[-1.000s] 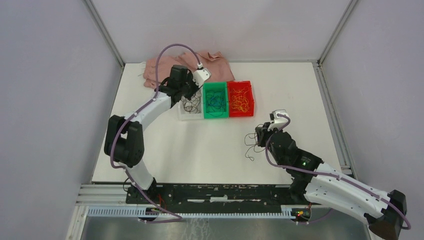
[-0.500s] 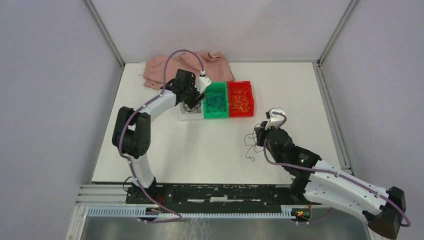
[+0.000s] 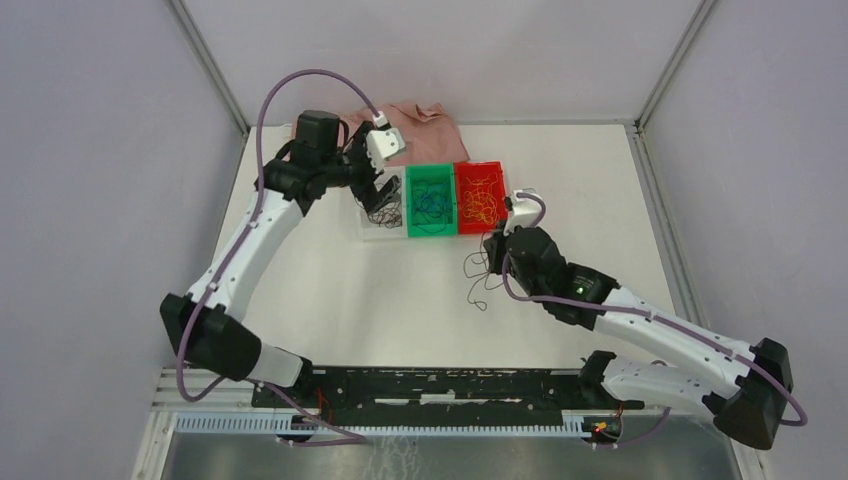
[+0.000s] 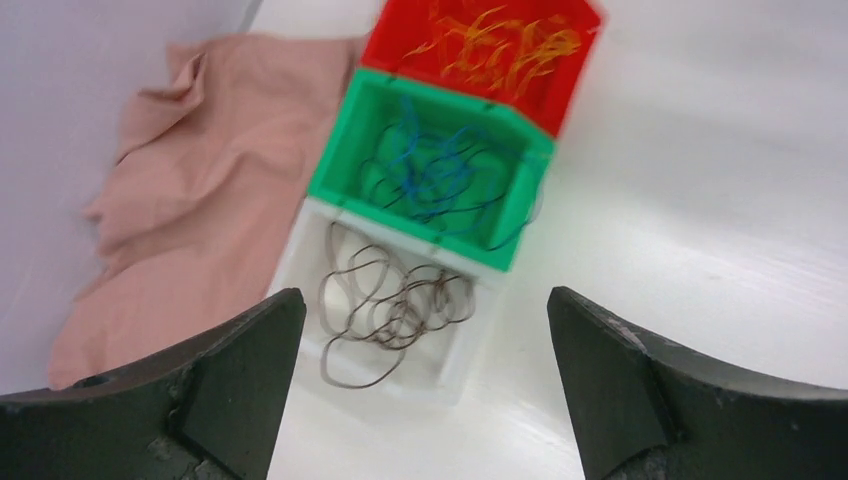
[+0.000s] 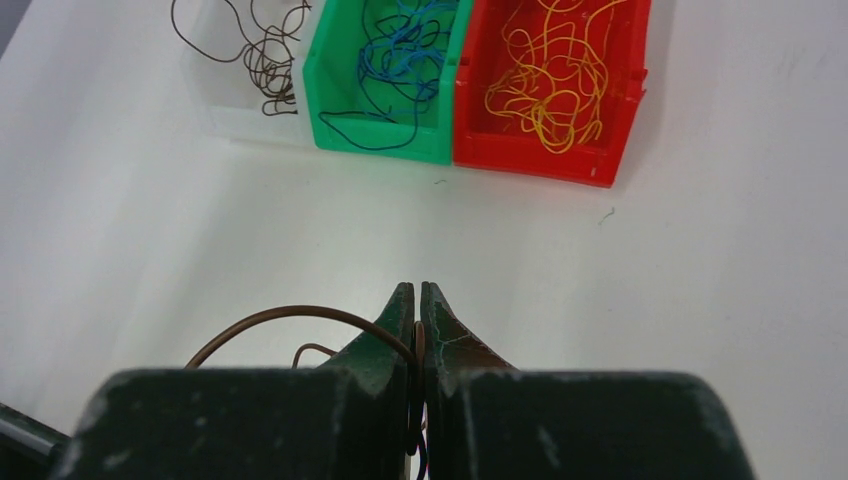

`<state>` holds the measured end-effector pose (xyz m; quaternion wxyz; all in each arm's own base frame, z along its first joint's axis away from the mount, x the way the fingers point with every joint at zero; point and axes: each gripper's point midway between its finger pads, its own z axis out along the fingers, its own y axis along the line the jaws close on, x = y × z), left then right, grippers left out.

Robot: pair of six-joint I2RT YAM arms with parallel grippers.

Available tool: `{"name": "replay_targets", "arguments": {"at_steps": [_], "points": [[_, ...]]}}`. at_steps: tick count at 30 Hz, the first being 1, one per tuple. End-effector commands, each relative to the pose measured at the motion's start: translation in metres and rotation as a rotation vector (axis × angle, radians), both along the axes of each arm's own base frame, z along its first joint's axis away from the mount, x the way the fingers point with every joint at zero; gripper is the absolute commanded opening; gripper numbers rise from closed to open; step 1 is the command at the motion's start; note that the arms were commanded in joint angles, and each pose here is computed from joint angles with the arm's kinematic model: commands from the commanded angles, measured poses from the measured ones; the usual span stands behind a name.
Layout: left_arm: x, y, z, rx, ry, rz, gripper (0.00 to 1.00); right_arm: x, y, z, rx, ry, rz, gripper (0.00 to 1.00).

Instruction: Untangle the cables

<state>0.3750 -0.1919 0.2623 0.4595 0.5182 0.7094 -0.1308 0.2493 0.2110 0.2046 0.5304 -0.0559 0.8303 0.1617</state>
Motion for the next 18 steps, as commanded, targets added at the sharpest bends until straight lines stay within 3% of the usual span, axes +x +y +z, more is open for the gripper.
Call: {"name": "replay_targets", "arguments": {"at_steps": [1, 7, 18], "points": [[-0.084, -0.042, 0.01, -0.22, 0.204, -0.211, 0.99, 0.016, 0.03, 0.035, 0.147, -0.007, -0.01, 0.0], [-0.133, -0.065, -0.01, -0.32, 0.391, -0.239, 0.99, 0.033, 0.085, 0.047, 0.319, 0.067, 0.019, 0.0], [-0.139, -0.072, -0.021, -0.338, 0.44, -0.268, 0.99, 0.029, 0.154, 0.062, 0.468, 0.121, 0.147, 0.0]]}}
